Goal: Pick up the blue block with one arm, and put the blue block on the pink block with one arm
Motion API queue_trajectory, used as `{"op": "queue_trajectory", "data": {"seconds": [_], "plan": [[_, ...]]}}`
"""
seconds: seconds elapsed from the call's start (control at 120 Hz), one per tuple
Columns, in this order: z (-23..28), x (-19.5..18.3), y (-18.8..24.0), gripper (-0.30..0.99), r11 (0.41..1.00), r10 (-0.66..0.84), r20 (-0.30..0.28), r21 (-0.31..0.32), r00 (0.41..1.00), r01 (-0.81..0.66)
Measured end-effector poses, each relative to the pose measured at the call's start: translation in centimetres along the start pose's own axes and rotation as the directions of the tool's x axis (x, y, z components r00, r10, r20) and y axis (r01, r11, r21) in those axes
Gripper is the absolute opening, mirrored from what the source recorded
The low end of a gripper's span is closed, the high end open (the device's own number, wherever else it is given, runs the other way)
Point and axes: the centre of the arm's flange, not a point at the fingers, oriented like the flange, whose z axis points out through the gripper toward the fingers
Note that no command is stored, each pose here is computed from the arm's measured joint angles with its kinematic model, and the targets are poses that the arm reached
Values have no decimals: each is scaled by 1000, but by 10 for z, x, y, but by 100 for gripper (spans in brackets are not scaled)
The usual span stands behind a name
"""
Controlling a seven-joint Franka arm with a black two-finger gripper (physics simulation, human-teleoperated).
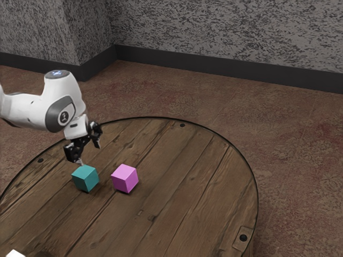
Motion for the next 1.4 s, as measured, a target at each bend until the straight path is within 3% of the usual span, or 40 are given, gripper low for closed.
{"op": "queue_trajectory", "data": {"seconds": [0.25,0.608,1.008,1.192,1.3,1.4], "plan": [[13,-1,10,69,998,58,-9,-8,998,-58],[44,-14,28,69,996,-55,-59,-72,997,51],[88,-19,31,67,988,-89,-74,-135,993,79],[69,-30,27,35,991,-102,-58,-90,993,96],[23,-23,23,34,996,-81,-43,-29,996,80],[-10,17,12,35,1000,-16,-43,-1,999,16]]}}
